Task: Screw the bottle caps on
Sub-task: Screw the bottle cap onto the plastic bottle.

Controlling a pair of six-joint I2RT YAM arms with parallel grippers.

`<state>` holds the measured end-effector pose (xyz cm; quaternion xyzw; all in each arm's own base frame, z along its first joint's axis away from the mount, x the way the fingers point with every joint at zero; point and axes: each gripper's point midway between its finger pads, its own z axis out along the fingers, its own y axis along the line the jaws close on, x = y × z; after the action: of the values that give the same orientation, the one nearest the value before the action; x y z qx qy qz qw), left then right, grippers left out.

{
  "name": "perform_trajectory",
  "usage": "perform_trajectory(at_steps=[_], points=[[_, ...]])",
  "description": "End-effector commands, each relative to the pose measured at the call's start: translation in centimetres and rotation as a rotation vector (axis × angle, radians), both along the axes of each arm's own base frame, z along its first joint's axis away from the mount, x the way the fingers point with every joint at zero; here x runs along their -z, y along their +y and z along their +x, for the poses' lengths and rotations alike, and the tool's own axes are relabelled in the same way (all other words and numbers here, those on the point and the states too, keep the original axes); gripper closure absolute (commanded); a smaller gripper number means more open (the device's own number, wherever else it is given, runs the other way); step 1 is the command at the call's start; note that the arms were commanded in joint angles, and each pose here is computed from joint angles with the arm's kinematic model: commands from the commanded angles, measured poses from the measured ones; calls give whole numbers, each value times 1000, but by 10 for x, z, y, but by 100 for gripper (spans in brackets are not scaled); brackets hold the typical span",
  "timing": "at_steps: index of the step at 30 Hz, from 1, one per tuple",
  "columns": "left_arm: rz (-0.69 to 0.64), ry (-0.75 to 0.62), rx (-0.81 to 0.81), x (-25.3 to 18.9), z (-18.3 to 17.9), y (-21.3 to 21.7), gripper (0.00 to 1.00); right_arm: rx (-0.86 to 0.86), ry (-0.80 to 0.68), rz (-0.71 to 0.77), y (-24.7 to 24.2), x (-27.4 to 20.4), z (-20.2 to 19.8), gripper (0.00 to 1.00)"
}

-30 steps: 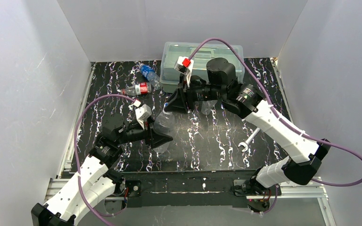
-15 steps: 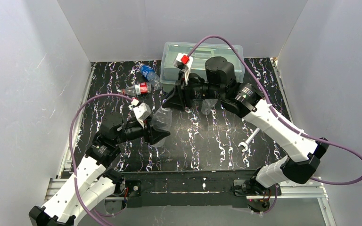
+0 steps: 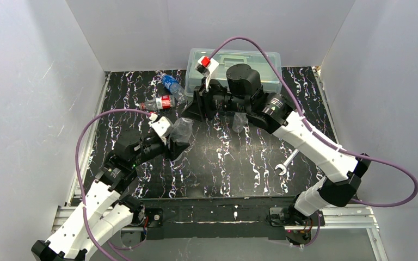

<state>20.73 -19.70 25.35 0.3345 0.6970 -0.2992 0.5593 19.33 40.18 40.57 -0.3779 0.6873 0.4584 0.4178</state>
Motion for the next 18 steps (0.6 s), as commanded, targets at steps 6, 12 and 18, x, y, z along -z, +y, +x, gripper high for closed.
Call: perform_trajectory(at_steps=[6,12,18], points=[[-12,-133,-110,-30,21,13,100,58,126,-57,2,12,-10,79],[-5,-129,-111,-26,21,14,100,103,137,-59,1,10,-4,70],[6,-116,-86,-20,17,12,100,116,139,-41,0,3,-4,63]])
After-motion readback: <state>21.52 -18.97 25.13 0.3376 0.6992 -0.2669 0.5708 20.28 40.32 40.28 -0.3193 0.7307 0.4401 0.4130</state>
